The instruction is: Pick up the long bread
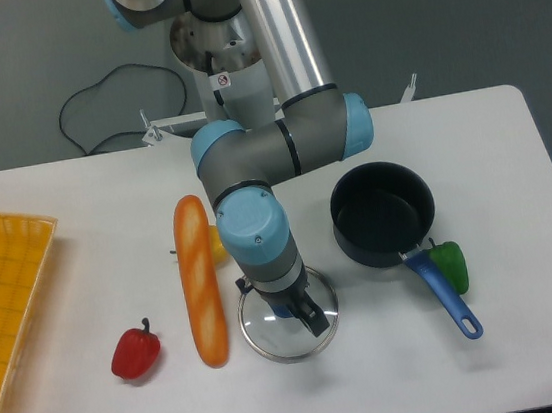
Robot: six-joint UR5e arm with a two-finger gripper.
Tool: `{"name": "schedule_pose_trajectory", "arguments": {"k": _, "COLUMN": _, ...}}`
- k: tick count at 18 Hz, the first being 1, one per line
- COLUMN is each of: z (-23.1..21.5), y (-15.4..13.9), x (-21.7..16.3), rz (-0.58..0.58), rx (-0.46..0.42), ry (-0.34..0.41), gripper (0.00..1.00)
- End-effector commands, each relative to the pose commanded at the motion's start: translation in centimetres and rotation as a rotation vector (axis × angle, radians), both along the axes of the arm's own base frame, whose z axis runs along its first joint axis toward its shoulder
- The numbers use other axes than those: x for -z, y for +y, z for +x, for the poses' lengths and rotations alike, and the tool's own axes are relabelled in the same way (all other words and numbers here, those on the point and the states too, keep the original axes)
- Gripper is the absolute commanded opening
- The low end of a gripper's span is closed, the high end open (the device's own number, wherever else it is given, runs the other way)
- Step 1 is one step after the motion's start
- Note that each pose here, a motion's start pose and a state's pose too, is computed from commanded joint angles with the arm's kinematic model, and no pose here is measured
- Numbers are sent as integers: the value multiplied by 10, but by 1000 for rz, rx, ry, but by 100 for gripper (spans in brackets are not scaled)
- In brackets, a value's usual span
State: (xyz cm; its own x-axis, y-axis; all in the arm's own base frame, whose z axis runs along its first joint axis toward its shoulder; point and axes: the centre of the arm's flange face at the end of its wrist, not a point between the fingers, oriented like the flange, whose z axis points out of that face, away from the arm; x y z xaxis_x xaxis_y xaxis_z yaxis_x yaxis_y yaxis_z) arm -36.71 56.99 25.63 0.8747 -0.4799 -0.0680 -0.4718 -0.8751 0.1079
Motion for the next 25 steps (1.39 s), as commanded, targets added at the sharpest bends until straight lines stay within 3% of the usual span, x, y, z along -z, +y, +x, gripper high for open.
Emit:
{"name": "schedule_pose_trajectory", "arguments": {"k": 21, "z": 7, "y": 0, "x": 4, "rz": -12, "rx": 1, "ry": -2, "gripper": 100}}
{"name": "schedule_pose_trajectory", "arguments": {"k": 25, "z": 9, "y": 2, "x": 0, "rz": 30, "rx": -81, "ry": -25, "gripper": 100}}
